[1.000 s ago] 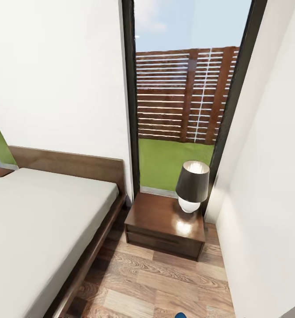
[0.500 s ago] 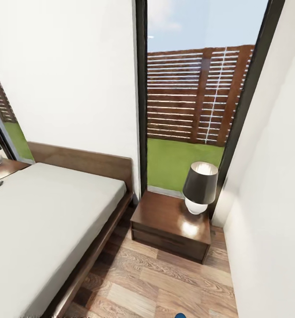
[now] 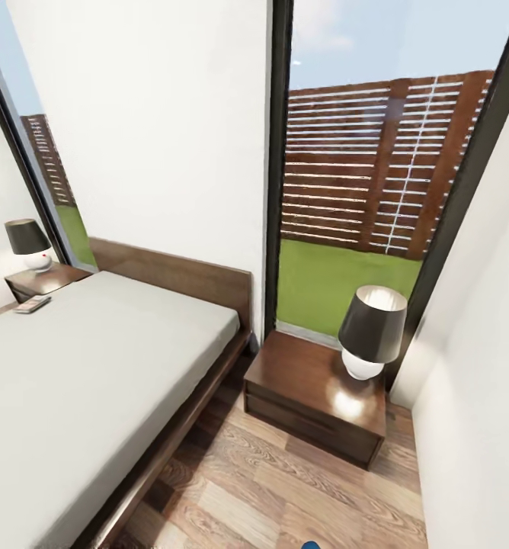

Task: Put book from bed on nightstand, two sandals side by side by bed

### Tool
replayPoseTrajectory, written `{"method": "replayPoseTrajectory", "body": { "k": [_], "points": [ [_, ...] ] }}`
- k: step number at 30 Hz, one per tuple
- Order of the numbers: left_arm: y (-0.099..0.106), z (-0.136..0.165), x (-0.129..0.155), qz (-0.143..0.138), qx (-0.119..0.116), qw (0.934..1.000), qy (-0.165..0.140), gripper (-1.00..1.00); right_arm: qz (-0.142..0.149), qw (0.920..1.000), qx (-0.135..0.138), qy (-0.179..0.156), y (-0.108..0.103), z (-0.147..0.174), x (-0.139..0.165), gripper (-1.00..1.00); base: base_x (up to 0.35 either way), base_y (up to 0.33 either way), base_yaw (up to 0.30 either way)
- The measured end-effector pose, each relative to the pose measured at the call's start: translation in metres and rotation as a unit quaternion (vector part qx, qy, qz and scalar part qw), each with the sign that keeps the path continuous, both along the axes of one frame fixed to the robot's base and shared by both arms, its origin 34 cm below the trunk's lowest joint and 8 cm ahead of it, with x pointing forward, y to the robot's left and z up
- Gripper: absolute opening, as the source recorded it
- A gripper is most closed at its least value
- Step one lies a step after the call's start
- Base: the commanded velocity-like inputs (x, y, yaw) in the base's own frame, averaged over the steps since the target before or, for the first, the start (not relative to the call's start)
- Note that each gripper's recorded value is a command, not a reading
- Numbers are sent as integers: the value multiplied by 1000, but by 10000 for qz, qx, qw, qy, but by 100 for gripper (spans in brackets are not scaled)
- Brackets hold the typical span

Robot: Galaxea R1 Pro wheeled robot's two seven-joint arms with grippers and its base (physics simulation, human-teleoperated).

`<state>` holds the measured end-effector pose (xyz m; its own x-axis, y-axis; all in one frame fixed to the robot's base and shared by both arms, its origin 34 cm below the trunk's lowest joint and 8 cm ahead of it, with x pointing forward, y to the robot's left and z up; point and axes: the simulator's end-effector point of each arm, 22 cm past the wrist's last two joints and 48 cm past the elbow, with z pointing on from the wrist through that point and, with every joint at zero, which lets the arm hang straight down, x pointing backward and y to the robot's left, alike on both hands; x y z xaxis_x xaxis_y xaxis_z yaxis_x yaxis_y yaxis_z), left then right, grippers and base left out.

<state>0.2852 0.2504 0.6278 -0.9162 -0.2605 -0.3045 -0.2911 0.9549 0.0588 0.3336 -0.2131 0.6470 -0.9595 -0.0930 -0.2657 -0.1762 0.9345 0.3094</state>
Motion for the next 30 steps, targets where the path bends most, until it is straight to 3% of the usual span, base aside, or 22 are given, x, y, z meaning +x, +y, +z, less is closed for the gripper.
{"method": "replayPoseTrajectory", "body": {
  "k": [19, 30],
  "points": [
    [-5, 0, 0, -22, -29, 10000, 2, -100, 18, 10000, 9, 26, 3, -1, -2, -100, 0, -12, 267],
    [-8, 0, 1, -201, -24, 9998, -8, -100, 20, 10000, 21, 37, 5, -1, -3, -100, 0, -37, 285]
  ]
}}
